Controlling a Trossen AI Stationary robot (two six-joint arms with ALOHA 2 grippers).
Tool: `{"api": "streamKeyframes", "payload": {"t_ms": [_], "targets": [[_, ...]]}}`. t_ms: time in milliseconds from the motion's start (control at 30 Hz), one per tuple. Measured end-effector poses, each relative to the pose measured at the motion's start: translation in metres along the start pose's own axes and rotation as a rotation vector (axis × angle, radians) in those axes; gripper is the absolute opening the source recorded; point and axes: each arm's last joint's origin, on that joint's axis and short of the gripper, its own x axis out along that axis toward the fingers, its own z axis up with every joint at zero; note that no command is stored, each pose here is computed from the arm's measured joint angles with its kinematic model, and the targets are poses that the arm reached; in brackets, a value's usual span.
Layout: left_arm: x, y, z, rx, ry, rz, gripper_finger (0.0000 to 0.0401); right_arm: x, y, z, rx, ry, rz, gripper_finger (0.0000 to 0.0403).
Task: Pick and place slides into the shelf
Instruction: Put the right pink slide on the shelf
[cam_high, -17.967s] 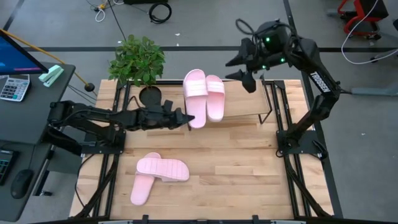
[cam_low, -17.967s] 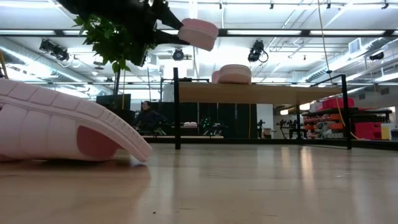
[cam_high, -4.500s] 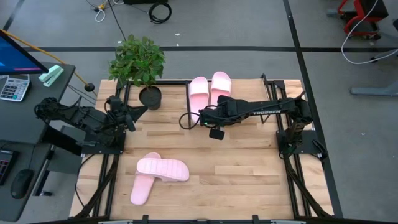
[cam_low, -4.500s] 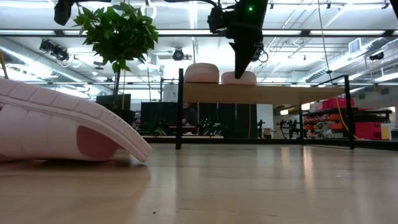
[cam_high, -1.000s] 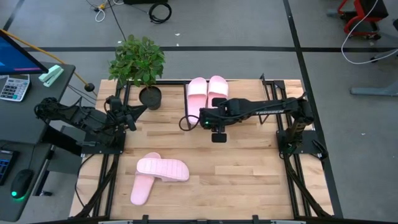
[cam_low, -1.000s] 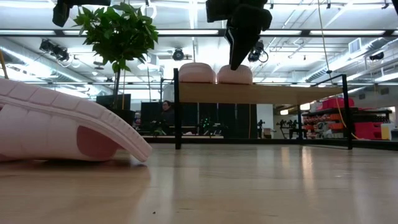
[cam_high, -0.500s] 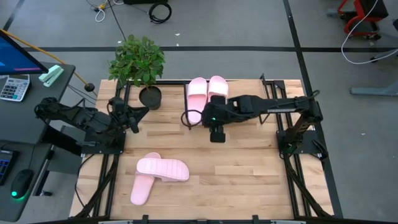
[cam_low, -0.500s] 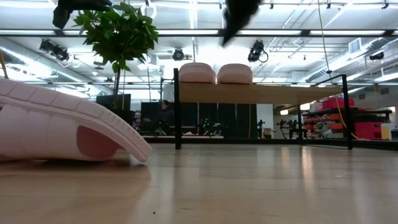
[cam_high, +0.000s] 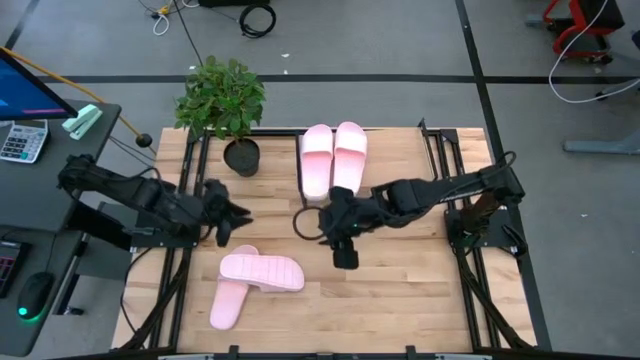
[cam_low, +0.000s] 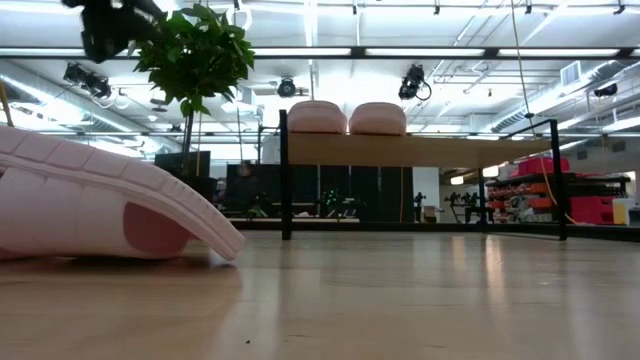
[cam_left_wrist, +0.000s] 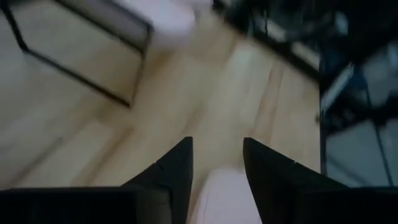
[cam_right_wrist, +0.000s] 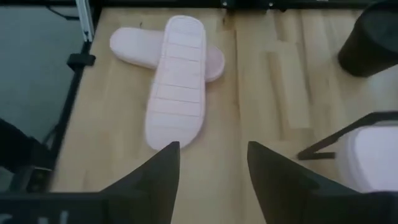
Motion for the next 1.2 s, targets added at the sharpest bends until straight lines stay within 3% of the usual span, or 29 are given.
{"api": "streamKeyframes", "payload": {"t_ms": [333,467,700,867,1133,1200], "targets": [[0.026,-0.006,-0.019,-0.076,0.257,0.032,0.0145,0.001,0.028,-0.027,0.123,0.177,0.004,0.0178],[0.032,-0.009,-0.023,-0.129,0.320,0.019,0.0132,0.005,0.041,-0.041,0.189,0.232,-0.003,0.0177],[0.033,-0.018,-0.031,-0.188,0.359,-0.001,0.0114,0.009,0.072,-0.069,0.166,0.292,-0.022,0.0177],[0.025,-0.023,-0.040,-0.264,0.426,-0.018,0.0100,0.014,0.094,-0.091,0.234,0.311,-0.038,0.0177],[0.008,-0.015,-0.064,-0.382,0.600,0.184,0.0066,0.027,0.125,-0.130,0.388,0.279,-0.030,0.0176],[0.006,-0.016,-0.066,-0.387,0.613,0.186,0.0060,0.030,0.132,-0.139,0.432,0.255,-0.011,0.0177]]}}
